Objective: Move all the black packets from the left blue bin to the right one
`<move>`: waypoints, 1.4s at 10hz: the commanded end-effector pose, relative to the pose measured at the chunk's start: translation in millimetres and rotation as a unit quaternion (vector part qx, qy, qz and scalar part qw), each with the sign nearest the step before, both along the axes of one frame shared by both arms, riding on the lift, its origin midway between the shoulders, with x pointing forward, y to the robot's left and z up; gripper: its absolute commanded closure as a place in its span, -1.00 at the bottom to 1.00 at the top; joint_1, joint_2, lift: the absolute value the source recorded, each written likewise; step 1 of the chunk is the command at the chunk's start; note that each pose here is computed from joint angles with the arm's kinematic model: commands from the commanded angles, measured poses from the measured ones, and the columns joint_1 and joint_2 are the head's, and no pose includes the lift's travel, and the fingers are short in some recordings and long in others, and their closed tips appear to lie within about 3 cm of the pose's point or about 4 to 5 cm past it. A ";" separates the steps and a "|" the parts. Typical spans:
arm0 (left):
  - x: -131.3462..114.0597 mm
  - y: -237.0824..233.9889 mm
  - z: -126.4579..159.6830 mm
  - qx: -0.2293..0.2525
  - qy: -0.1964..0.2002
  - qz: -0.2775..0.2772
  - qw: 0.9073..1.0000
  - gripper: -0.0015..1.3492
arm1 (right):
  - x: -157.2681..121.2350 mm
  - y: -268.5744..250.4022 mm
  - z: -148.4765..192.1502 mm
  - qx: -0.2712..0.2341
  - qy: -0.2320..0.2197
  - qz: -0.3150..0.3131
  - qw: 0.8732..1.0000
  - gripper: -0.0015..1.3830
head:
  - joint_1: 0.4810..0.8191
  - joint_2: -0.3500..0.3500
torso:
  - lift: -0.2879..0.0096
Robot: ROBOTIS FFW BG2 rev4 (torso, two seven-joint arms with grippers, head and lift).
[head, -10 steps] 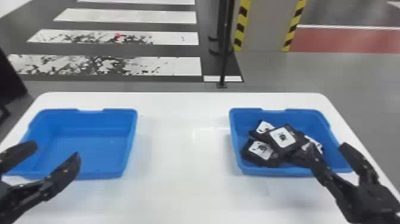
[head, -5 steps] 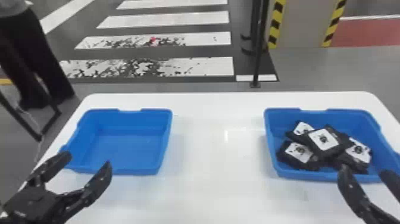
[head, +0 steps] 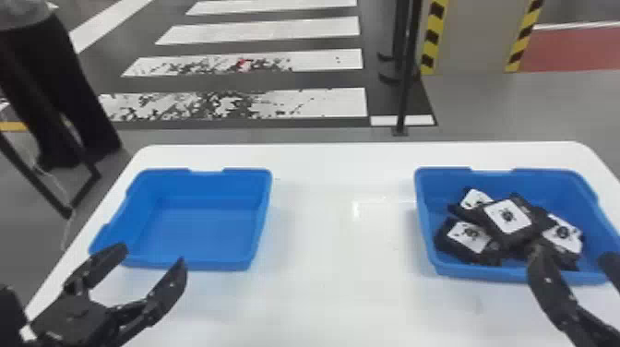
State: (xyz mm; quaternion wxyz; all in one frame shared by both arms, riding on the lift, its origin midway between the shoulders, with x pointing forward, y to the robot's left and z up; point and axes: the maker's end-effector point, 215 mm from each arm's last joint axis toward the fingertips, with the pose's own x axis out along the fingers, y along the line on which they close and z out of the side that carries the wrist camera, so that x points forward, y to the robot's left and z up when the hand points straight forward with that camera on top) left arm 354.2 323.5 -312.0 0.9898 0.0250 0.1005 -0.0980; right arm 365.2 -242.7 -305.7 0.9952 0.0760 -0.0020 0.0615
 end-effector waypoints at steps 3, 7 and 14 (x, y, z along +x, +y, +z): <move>5.7 -8.9 2.4 -0.012 -0.002 -0.009 1.000 -0.76 | 2.8 1.8 4.7 0.001 -0.007 0.001 1.000 -0.52 | 0.27 0.35 | -0.31; 12.0 -17.5 9.6 -0.020 -0.013 -0.017 1.000 -0.76 | 4.8 1.2 7.9 0.005 -0.012 0.000 1.000 -0.52 | 0.27 0.31 | -0.31; 17.8 -20.4 15.1 -0.023 -0.021 -0.020 0.999 -0.76 | 6.9 3.0 12.1 0.015 -0.019 0.001 1.000 -0.52 | 0.27 0.29 | -0.31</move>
